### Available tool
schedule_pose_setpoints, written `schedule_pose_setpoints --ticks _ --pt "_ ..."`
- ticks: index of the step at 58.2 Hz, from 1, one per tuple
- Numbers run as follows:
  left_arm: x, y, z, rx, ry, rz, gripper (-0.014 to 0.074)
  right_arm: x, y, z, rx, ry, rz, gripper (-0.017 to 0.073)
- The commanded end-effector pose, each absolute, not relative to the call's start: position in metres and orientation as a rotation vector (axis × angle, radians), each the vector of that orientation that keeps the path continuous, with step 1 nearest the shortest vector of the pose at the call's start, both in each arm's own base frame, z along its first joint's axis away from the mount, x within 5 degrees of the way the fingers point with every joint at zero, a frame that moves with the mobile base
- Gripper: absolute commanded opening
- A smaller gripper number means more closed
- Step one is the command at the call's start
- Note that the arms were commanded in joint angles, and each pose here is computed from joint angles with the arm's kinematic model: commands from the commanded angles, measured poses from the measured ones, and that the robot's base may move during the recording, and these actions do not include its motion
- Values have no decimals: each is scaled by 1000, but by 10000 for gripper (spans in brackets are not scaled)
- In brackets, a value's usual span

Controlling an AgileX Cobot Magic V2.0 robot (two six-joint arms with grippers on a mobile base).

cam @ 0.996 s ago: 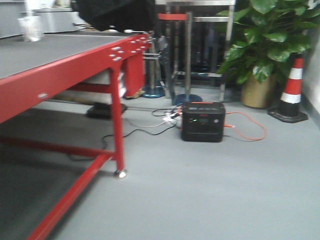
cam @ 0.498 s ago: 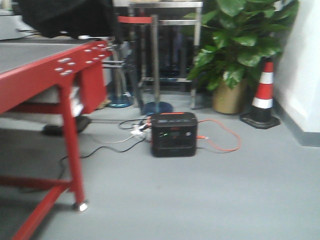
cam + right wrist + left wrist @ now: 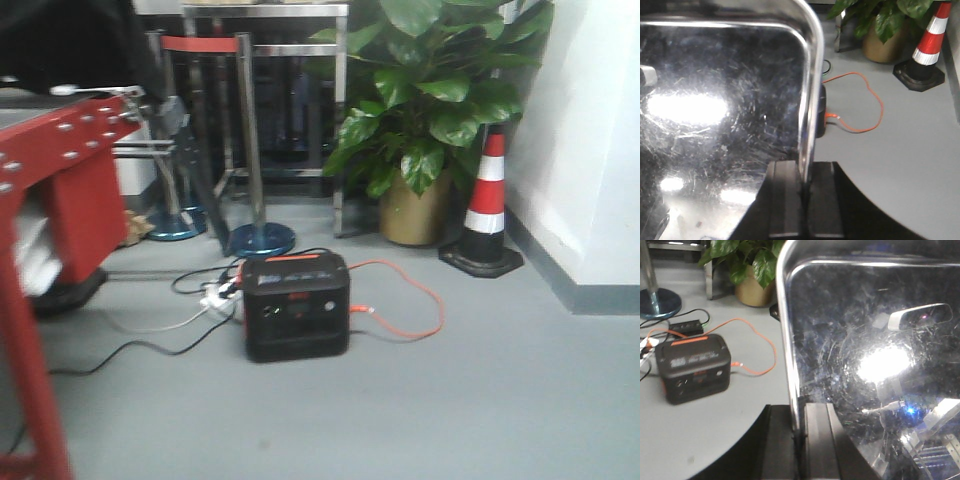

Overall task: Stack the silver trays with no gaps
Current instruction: 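Hold the tray and turn past the plant and cone toward another rack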

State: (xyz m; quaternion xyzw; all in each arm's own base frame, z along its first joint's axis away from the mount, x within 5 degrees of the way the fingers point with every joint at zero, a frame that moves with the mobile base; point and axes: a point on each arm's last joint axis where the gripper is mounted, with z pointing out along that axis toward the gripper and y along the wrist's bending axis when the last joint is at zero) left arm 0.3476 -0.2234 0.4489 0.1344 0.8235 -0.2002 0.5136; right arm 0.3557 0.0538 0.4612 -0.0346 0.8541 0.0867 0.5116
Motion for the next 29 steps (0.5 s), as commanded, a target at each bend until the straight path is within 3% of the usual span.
schedule_pose_setpoints --ticks 1,29 --pt "342 -227 459 321 1925 -535 -21 354 57 472 -90 1982 229 -81" --pt "342 -227 459 321 1925 -535 -21 354 57 472 -90 1982 229 -81"
